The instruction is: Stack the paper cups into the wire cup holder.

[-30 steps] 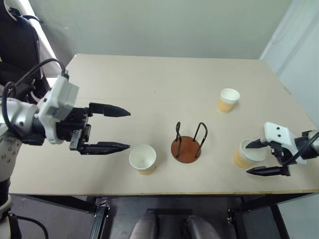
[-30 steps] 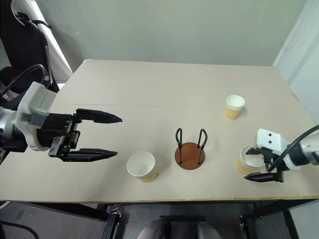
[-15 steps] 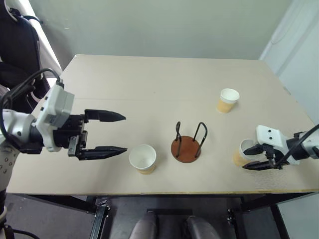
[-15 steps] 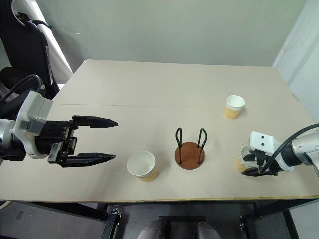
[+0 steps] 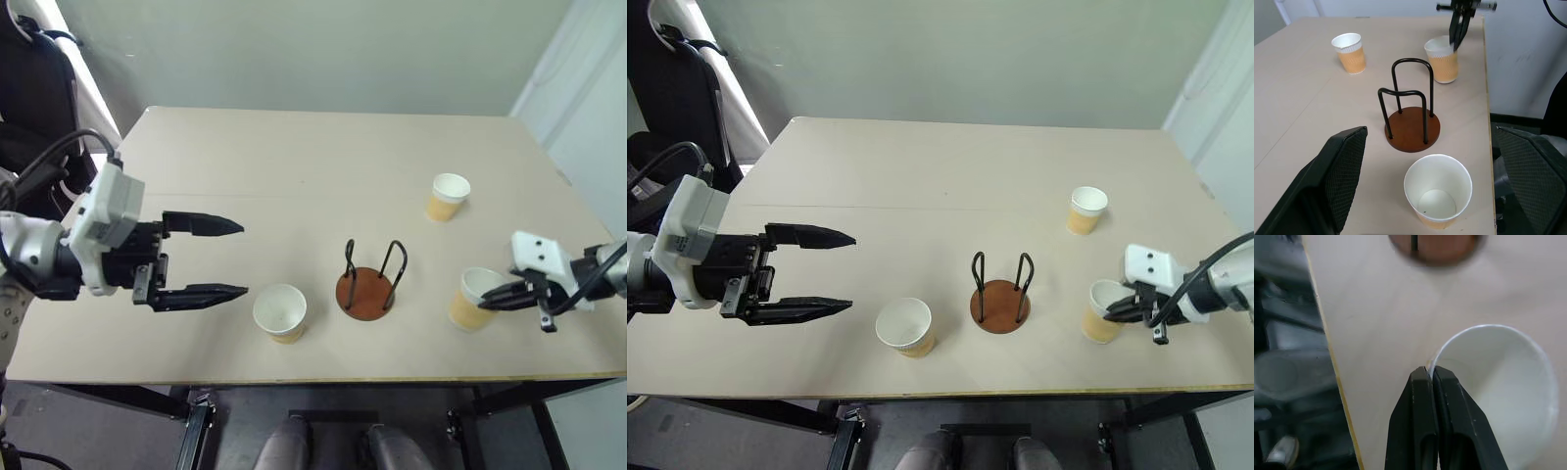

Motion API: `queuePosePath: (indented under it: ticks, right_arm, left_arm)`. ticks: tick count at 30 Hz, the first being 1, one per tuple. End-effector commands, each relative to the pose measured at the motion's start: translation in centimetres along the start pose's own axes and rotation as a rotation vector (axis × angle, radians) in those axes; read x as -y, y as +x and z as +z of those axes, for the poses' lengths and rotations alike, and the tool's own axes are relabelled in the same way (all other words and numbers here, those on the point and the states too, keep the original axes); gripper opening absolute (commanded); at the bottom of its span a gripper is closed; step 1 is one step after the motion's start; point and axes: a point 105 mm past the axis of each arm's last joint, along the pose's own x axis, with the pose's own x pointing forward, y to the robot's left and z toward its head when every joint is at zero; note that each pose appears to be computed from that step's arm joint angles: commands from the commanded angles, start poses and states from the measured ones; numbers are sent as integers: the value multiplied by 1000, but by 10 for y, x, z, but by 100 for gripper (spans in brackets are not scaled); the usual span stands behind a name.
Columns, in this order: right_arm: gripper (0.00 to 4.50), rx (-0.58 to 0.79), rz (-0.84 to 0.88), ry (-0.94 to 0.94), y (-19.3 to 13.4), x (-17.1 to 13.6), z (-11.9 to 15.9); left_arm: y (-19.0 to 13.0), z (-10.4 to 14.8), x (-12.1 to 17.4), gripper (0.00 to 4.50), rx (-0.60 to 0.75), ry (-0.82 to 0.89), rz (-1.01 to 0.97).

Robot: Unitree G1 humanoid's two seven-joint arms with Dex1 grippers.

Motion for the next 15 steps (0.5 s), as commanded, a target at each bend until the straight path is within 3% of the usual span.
queuePosePath:
  ticks: [1,5,8,15]
  right_arm:
    - [1,235,-98,-164,-48,13,69]
    - [1,376,-87,-264,-59,13,111]
    - [1,480,14,-319,-51,1,140]
    - [1,425,122,-331,4,-6,140]
  left_arm:
    - [-4,9,-2,450,-4,59,28]
    - [-2,8,-3,450,-1,60,27]
    - [-1,8,-2,450,3,60,24]
    - [0,7,1,450,-7,58,18]
